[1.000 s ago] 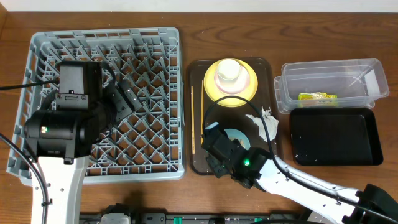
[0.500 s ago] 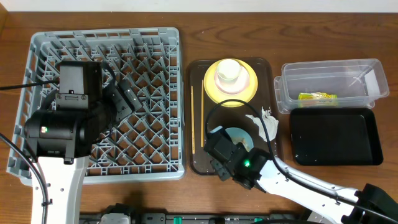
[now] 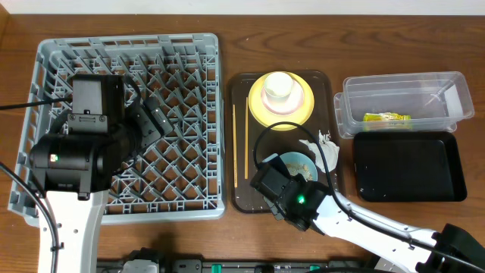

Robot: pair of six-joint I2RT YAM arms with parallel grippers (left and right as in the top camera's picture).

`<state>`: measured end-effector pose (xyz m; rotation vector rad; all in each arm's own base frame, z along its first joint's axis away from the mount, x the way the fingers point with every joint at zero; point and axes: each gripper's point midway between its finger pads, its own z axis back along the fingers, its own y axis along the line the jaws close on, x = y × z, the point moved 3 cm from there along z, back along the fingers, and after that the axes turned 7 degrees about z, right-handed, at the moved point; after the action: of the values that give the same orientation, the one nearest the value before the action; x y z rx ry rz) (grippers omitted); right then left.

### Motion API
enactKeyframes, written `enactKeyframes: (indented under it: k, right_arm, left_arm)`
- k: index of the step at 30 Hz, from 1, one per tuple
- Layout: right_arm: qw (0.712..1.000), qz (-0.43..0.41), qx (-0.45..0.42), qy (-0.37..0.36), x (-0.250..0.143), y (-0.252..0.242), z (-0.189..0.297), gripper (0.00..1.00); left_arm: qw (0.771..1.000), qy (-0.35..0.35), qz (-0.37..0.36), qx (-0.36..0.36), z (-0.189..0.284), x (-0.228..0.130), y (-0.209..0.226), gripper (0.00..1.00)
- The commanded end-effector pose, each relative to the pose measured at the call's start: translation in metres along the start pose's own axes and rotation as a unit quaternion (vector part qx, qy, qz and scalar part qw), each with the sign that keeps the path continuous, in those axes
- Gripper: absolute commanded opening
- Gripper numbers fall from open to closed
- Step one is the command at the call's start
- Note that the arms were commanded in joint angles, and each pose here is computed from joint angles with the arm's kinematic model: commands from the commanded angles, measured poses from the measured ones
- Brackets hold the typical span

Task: Sort waste into correct bins and load items into the dishwasher rack
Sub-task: 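Lower the right gripper and grasp the blue bowl's rim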

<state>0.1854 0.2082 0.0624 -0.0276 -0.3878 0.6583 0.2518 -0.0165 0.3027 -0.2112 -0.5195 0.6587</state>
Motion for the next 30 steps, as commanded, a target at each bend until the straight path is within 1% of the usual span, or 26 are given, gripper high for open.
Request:
enactKeyframes:
  k: [1,5,10,12,16,20,30]
  right_arm:
    - [1.0,0.007,0.013,0.009,-0.005,0.005,-0.002,0.28]
    - [0.999,0.007,0.033,0.015,-0.007,0.011,-0.001,0.27]
    - [0.999,0.015,0.026,0.023,-0.011,0.008,-0.001,0.32]
    - [0.999,0.022,0.024,0.026,-0.012,0.008,-0.001,0.29]
    - [0.999,0.022,0.021,0.027,-0.013,0.007,-0.002,0.27]
    - [0.999,0.023,0.02,0.031,-0.015,0.006,-0.002,0.21]
    - [0.999,0.027,0.009,0.035,-0.019,0.003,-0.004,0.2]
  left_arm:
    - [1.0,-0.006,-0.001,0.003,0.002,0.002,0.001,0.94]
    - [1.0,-0.006,-0.001,0.003,0.002,0.002,0.001,0.94]
    - [1.0,-0.006,-0.001,0.003,0.002,0.002,0.001,0.94]
    - [1.0,-0.006,-0.001,0.003,0.002,0.002,0.001,0.94]
    - [1.0,-0.006,-0.001,0.003,0.002,0.002,0.001,0.94]
    - [1.0,-0.006,-0.001,0.003,0.002,0.002,0.001,0.94]
    - [1.0,-0.006,-0.001,0.003,0.002,0.002,0.001,0.94]
